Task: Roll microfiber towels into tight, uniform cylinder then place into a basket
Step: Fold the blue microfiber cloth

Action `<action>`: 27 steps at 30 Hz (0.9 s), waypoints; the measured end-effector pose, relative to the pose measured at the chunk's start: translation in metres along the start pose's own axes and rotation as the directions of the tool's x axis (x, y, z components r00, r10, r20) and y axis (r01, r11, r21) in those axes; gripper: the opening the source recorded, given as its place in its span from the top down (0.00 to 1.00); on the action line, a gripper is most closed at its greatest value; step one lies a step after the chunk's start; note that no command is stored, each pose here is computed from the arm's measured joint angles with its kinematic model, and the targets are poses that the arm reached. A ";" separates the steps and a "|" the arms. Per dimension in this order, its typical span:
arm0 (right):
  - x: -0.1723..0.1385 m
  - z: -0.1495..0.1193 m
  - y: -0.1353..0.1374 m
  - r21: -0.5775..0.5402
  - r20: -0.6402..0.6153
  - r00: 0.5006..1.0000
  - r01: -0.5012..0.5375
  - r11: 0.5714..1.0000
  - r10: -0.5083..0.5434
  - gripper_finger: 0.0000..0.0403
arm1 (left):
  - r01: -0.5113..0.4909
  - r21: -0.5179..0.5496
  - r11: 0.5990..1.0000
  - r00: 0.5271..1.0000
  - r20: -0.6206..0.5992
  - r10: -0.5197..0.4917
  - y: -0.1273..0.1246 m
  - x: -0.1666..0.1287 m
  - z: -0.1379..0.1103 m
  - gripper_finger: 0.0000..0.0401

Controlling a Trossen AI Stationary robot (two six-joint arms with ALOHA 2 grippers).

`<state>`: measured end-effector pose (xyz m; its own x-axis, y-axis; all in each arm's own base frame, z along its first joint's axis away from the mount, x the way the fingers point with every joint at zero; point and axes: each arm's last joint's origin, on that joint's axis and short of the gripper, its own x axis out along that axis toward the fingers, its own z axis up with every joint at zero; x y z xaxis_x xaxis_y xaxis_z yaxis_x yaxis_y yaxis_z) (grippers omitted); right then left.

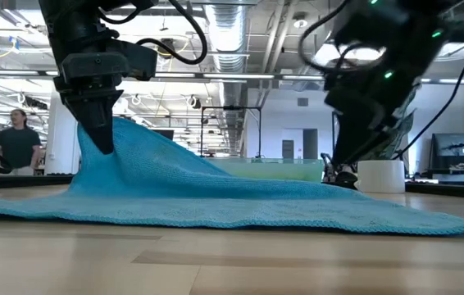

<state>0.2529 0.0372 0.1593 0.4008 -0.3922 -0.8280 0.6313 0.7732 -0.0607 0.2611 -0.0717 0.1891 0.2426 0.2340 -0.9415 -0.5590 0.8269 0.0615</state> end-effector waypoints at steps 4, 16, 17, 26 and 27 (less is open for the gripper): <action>0.019 0.012 -0.007 -0.022 -0.033 0.999 -0.027 0.999 0.026 0.42 | 0.000 0.000 1.000 1.000 0.000 0.000 0.000 0.000 0.000 1.00; 0.067 0.012 -0.016 -0.054 -0.173 0.985 -0.021 0.998 0.011 0.43 | 0.000 0.001 1.000 1.000 -0.001 0.000 0.000 0.000 0.000 1.00; 0.068 0.012 -0.016 -0.054 -0.175 0.985 -0.021 0.998 0.011 0.43 | -0.001 0.001 1.000 1.000 -0.001 0.001 0.000 0.000 0.000 1.00; 0.053 0.010 -0.014 -0.069 -0.185 0.981 -0.075 0.995 0.061 0.71 | -0.002 0.064 0.998 1.000 -0.001 0.002 0.000 0.000 0.000 1.00; 0.050 0.010 -0.014 -0.072 -0.188 0.980 -0.084 0.994 0.069 0.76 | -0.004 0.069 0.998 1.000 0.001 0.003 0.000 0.000 0.000 1.00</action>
<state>0.2707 0.0021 0.1237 0.3116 -0.2377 -0.9200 0.5459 0.8372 -0.0314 0.2609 -0.0715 0.1890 0.2413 0.2373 -0.9410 -0.5039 0.8593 0.0875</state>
